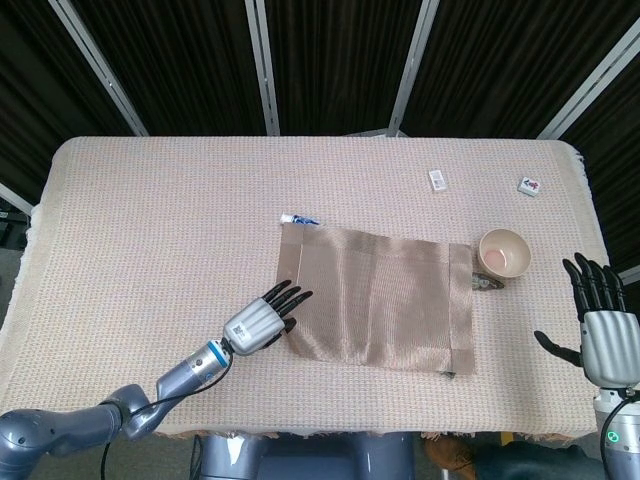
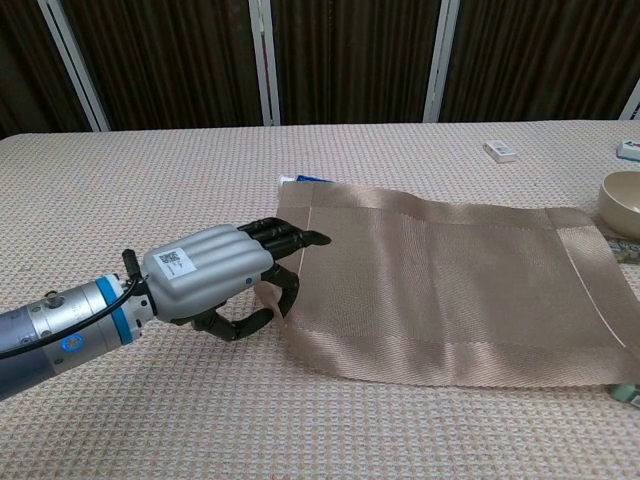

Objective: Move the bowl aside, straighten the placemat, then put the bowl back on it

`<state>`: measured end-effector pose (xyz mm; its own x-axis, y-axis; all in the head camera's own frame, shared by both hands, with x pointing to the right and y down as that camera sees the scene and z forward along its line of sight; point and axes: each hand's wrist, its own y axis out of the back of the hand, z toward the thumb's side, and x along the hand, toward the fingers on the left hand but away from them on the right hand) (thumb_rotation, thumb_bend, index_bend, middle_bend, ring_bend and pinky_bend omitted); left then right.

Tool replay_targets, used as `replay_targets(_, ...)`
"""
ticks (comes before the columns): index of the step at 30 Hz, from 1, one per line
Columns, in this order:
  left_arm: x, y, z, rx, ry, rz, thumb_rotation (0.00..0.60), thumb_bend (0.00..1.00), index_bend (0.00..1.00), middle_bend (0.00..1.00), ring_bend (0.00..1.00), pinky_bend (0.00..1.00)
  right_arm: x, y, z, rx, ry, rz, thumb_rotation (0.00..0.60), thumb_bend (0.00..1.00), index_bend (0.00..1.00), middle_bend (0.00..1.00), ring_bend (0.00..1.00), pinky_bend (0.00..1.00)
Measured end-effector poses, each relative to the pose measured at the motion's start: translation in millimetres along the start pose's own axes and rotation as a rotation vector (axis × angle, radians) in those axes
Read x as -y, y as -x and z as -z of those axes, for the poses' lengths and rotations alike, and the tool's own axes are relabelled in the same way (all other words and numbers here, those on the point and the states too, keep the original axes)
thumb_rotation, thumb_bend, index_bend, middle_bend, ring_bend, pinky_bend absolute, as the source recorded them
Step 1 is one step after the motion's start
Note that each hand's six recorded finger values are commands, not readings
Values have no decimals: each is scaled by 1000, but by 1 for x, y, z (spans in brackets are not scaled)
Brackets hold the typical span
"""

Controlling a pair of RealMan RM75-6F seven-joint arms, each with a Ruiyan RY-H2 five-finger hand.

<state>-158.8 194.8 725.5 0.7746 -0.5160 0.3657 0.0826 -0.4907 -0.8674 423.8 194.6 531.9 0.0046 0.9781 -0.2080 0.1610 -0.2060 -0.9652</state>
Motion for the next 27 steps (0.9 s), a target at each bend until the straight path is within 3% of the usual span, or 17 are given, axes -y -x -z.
replay_targets(6, -3, 13, -7, 23, 32, 8, 600, 554, 707, 0, 0, 0, -3, -2, -2, -10, 3, 7, 600, 0, 0, 0, 0, 0)
replay_targets(12, -9, 47, -21, 85, 61, 27, 600, 554, 715, 0, 0, 0, -4, -4, -5, -21, 6, 11, 600, 0, 0, 0, 0, 0)
replay_targets(19, -13, 79, -50, 197, 42, 47, 600, 554, 718, 0, 0, 0, -5, -6, -9, -37, 1, 13, 600, 0, 0, 0, 0, 0)
replay_targets(27, -12, 109, -49, 201, -17, 82, 600, 555, 720, 0, 0, 0, -6, -11, -12, -48, 4, 16, 600, 0, 0, 0, 0, 0)
